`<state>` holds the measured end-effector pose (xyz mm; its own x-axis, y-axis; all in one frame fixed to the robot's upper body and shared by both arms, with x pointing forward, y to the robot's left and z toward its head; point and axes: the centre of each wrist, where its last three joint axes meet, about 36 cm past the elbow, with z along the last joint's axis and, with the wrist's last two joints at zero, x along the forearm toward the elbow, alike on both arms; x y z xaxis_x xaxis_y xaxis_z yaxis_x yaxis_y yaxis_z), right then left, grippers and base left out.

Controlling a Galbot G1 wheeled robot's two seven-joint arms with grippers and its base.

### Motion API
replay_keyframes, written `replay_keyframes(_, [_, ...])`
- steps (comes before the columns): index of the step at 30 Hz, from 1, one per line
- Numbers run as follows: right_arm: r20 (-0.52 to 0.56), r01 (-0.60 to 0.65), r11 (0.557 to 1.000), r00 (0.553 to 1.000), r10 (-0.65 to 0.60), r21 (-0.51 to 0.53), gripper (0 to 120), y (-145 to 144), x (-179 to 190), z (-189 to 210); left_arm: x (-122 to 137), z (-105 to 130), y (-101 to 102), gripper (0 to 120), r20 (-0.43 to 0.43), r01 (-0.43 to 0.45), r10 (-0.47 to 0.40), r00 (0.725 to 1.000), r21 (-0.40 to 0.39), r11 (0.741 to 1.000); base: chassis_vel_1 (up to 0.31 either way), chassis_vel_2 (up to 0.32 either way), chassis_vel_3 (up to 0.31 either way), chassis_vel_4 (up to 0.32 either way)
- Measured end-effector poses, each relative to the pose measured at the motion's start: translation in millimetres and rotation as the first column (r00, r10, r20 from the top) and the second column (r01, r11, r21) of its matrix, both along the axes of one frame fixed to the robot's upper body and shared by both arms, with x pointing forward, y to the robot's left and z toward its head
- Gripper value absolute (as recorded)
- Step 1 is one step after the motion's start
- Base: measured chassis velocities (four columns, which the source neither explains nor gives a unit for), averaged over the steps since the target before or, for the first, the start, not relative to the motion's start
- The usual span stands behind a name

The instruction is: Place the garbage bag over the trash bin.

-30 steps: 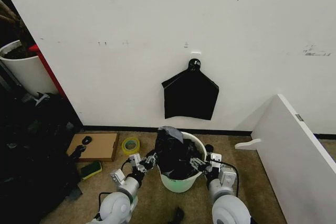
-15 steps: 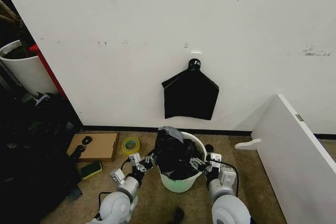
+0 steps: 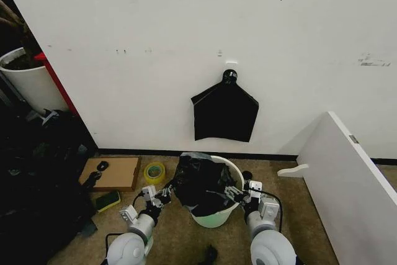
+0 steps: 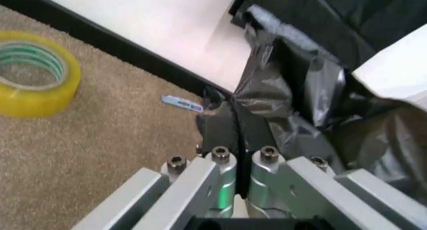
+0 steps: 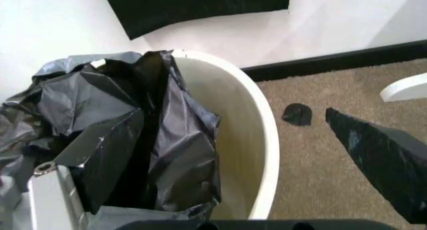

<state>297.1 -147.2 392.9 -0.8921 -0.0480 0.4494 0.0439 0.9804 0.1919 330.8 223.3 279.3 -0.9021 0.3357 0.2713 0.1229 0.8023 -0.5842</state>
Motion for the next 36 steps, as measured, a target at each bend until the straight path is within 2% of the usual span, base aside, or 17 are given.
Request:
replay_keyframes(9, [0.008,0.003,1.000,1.000,-0.003,0.004,100,-0.9,-0.5,4.9,16.7,-23.6,-10.9,0,-0.018,0.005,-0.004,1.000,0.056,0.998,0.000,0.000,0.000,0.000])
replay_keyframes(15, [0.008,0.002,1.000,1.000,-0.002,0.003,100,-1.4,-0.4,4.9,18.3,-23.5,-15.4,0,-0.014,0.004,-0.004,1.000,0.054,0.999,0.000,0.000,0.000,0.000])
replay_keyframes(18, [0.008,0.002,1.000,1.000,-0.002,0.001,100,-1.8,-0.2,4.5,16.0,-20.8,-16.4,4,-0.013,0.005,-0.004,1.000,0.052,0.999,0.000,0.000,0.000,0.000])
replay_keyframes(25, [0.009,-0.001,1.000,1.000,0.001,-0.002,100,-2.6,-0.3,5.0,6.0,-15.3,-8.2,34,-0.026,-0.010,0.012,1.000,0.078,0.997,0.000,0.000,0.000,0.000])
replay_keyframes(28, [0.012,-0.002,1.000,1.000,0.002,-0.003,100,-3.1,-0.5,6.1,3.7,-13.3,-3.9,41,-0.026,-0.017,0.019,0.999,0.087,0.996,0.000,0.000,0.000,0.000])
replay_keyframes(30, [0.013,-0.001,1.000,1.000,0.001,-0.004,100,-4.1,-0.7,6.8,-1.9,-7.8,4.2,51,-0.020,-0.029,0.031,0.999,0.106,0.994,0.000,0.000,0.000,0.000])
replay_keyframes(33, [0.013,0.000,1.000,1.000,0.000,-0.004,100,-4.4,-0.7,6.8,-6.4,-2.4,7.9,57,-0.011,-0.029,0.031,0.999,0.116,0.993,0.000,0.000,0.000,0.000])
replay_keyframes(35, [0.013,0.000,1.000,1.000,0.000,-0.004,100,-4.5,-0.7,6.8,-13.4,5.5,9.8,66,0.000,-0.022,0.022,1.000,0.124,0.992,0.000,0.000,0.000,0.000])
replay_keyframes(36, [0.014,0.001,1.000,1.000,-0.001,-0.003,100,-4.2,-0.7,6.9,-23.9,17.0,9.5,72,0.013,-0.006,0.004,1.000,0.123,0.992,0.000,0.000,0.000,0.000])
